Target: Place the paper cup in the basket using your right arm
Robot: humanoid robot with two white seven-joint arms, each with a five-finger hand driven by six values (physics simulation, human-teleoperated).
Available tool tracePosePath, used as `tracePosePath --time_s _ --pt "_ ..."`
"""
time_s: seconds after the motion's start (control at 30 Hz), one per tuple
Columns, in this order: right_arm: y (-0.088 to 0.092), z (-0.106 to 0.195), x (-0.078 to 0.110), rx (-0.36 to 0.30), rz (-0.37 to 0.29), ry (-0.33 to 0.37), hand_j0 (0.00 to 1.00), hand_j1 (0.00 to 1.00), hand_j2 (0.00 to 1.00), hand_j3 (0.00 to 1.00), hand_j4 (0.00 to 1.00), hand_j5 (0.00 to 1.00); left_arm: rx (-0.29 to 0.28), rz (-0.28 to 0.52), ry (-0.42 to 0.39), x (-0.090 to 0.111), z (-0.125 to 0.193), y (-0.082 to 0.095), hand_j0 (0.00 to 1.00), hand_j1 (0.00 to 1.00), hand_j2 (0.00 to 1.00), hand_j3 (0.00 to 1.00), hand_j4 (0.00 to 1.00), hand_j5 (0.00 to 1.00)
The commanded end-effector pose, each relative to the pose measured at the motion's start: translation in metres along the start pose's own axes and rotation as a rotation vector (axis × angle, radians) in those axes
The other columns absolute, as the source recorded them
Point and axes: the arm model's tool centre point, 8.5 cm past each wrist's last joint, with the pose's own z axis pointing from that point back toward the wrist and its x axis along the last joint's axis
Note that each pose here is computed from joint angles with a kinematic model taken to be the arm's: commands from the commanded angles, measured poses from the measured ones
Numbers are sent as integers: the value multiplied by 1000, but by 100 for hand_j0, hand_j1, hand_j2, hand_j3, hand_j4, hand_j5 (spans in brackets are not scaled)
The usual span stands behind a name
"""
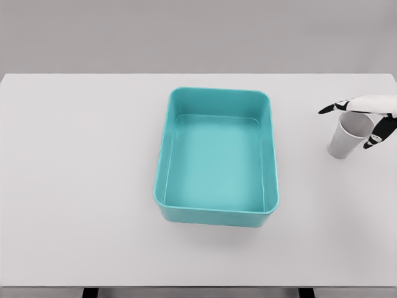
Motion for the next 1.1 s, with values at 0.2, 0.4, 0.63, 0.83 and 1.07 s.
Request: tracePosePath --time_s 0.2,0.4,0.63,0.83,1.07 --pt "3 1 -3 8 1 4 91 91 91 91 91 91 0 0 0 0 0 0 100 100 100 100 100 100" --pt "4 0 -3 10 1 1 83 83 83 83 83 83 0 1 0 0 0 0 100 100 100 100 100 100" --pt "2 4 3 7 19 -11 78 78 78 78 78 78 0 1 0 0 0 0 100 100 100 100 100 100" --pt "-4 10 12 -4 55 -44 78 78 78 78 78 78 0 1 0 0 0 0 100 100 100 100 100 100" --pt "-12 18 21 -24 82 -64 78 78 78 78 78 78 0 1 0 0 0 0 100 100 100 100 100 100"
